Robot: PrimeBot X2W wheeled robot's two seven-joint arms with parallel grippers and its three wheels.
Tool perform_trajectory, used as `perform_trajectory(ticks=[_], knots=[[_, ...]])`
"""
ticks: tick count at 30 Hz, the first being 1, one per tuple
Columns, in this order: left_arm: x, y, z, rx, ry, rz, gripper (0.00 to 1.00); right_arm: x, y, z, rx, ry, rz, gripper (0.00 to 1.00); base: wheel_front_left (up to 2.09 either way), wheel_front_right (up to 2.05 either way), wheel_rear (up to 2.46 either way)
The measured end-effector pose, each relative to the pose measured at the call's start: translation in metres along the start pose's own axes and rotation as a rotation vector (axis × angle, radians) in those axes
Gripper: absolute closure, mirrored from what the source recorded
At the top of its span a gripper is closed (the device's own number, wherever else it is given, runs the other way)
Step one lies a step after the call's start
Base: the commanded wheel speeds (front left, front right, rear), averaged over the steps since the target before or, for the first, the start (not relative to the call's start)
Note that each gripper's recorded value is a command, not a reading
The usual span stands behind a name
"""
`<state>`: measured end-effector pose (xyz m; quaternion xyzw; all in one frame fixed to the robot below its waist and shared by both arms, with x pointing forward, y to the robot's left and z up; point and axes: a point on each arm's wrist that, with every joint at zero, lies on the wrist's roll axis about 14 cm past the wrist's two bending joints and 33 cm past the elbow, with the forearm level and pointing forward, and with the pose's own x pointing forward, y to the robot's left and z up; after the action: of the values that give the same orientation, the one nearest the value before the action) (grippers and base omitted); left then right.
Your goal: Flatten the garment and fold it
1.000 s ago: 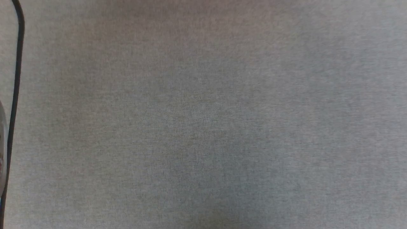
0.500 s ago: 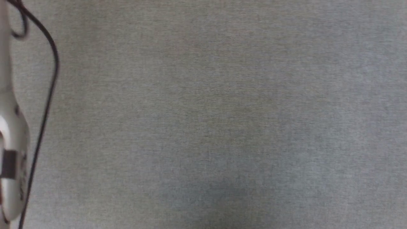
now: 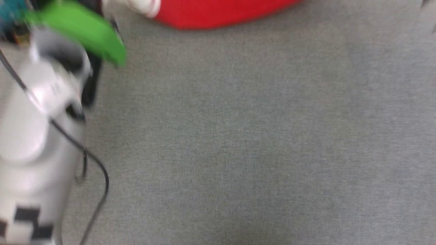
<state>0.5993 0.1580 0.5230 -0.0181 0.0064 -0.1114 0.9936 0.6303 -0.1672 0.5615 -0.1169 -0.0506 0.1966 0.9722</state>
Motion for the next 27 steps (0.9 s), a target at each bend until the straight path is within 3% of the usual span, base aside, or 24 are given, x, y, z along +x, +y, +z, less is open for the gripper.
perform_trajectory(ticks=[10,19,27], knots=[[-0.106,-0.027,-0.018,-0.071,0.052,0.027,1.0,-0.106,0.031,-0.022,0.174,0.066,-0.059,1.0,0.0,0.0,0.0],[-0.204,-0.049,-0.067,-0.089,0.224,0.043,1.0,-0.205,0.072,-0.043,0.23,0.178,-0.115,1.0,0.0,0.0,0.0],[-0.253,-0.059,-0.094,-0.106,0.352,0.033,1.0,-0.293,0.085,-0.082,0.259,0.362,-0.24,1.0,0.0,0.0,0.0]])
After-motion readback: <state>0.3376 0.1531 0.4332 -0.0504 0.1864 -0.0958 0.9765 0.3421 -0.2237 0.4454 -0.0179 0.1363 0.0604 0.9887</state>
